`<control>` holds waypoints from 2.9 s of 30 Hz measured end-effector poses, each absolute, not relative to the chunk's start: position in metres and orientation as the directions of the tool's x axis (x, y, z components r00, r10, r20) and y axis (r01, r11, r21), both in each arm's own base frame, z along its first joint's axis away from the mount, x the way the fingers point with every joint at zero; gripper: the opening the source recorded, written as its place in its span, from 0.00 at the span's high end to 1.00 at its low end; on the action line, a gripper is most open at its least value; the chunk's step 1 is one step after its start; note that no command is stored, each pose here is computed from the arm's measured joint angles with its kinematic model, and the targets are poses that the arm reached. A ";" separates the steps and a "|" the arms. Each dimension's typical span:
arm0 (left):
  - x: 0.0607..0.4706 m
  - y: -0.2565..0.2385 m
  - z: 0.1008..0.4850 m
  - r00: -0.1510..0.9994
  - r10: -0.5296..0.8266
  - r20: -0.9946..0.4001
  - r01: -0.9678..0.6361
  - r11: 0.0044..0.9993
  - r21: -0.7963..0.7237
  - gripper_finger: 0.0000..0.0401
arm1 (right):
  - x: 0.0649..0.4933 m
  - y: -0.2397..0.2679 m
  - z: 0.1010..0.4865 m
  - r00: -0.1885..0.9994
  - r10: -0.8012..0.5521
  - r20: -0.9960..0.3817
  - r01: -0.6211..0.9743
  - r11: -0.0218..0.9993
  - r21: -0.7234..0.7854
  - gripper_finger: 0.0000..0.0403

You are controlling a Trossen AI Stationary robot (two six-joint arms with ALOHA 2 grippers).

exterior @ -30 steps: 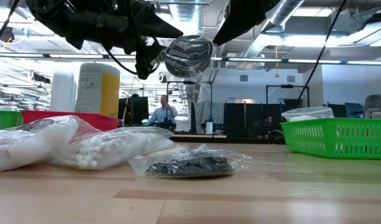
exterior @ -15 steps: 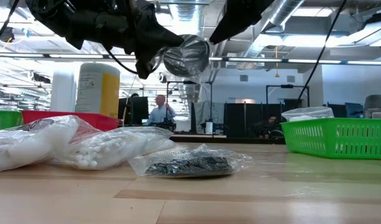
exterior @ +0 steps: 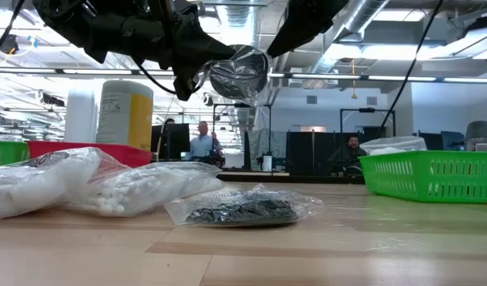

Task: Pick & Place Travel size toiletries
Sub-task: Put the black hair brush into the left green bin

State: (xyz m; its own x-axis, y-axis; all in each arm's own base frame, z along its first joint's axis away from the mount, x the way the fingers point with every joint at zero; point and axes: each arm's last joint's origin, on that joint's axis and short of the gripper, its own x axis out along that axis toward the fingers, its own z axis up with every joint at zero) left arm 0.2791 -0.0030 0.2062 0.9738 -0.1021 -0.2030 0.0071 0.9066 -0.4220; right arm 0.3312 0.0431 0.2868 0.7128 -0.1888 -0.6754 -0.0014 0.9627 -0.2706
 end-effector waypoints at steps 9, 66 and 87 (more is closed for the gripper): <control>0.279 -0.003 0.206 0.973 -0.101 -0.206 0.005 0.906 -0.424 0.95 | 0.330 0.043 0.285 0.697 -0.191 -0.692 -0.008 0.962 -0.273 1.00; 0.140 -0.015 0.262 0.795 0.110 -0.597 -0.492 0.693 -0.527 0.95 | 0.328 0.043 0.276 0.642 -0.186 -0.744 -0.011 0.968 -0.251 0.67; 0.112 -0.012 0.263 0.570 0.113 -0.814 -0.727 0.530 -0.436 0.95 | 0.326 0.043 0.274 0.625 -0.188 -0.758 -0.017 0.967 -0.254 0.67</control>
